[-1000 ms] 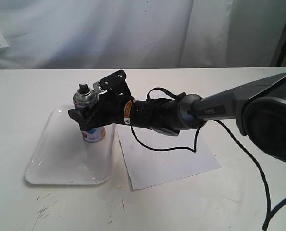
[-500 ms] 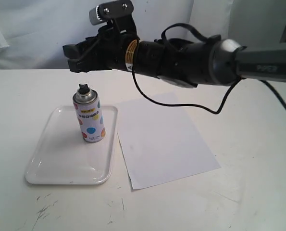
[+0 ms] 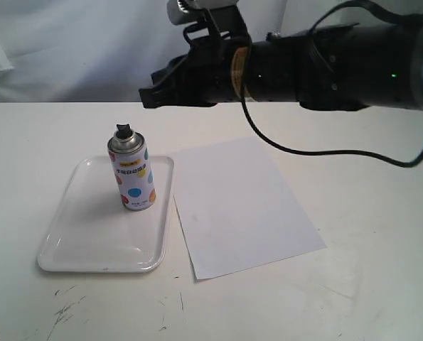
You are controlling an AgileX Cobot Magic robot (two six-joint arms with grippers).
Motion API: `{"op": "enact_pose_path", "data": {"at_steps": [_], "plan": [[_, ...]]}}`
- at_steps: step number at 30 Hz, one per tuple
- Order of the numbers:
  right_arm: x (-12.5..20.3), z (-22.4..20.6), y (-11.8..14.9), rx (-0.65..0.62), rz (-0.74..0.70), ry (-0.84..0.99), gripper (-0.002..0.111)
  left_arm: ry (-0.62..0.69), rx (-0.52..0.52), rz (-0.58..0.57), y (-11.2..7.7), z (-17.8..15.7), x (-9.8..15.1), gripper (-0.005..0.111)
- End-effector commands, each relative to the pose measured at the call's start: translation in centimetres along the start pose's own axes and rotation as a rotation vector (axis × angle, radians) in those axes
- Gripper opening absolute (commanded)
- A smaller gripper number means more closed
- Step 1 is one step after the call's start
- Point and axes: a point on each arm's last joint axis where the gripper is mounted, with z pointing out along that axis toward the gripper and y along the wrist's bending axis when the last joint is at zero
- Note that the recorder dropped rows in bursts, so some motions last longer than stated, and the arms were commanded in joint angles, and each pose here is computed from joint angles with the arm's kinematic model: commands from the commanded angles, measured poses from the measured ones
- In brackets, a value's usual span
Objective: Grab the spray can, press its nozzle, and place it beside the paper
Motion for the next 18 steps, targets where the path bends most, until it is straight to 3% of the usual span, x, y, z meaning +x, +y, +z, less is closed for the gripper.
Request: {"op": "enact_pose_path", "data": {"at_steps": [1, 13, 18], "plan": [[0.2, -3.5, 0.2, 0.053, -0.01, -0.035, 0.0, -0.004, -0.004, -0.011, 0.0, 0.0, 0.1, 0.0], [1.5, -11.2, 1.5, 0.162, 0.181, -0.16, 0.0, -0.004, -0.004, -0.006, 0.0, 0.0, 0.1, 0.0], [1.3, -12.9, 1.7, 0.189, 0.164, -0.168, 0.0, -0.004, -0.004, -0.006, 0.0, 0.0, 0.1, 0.0]]}}
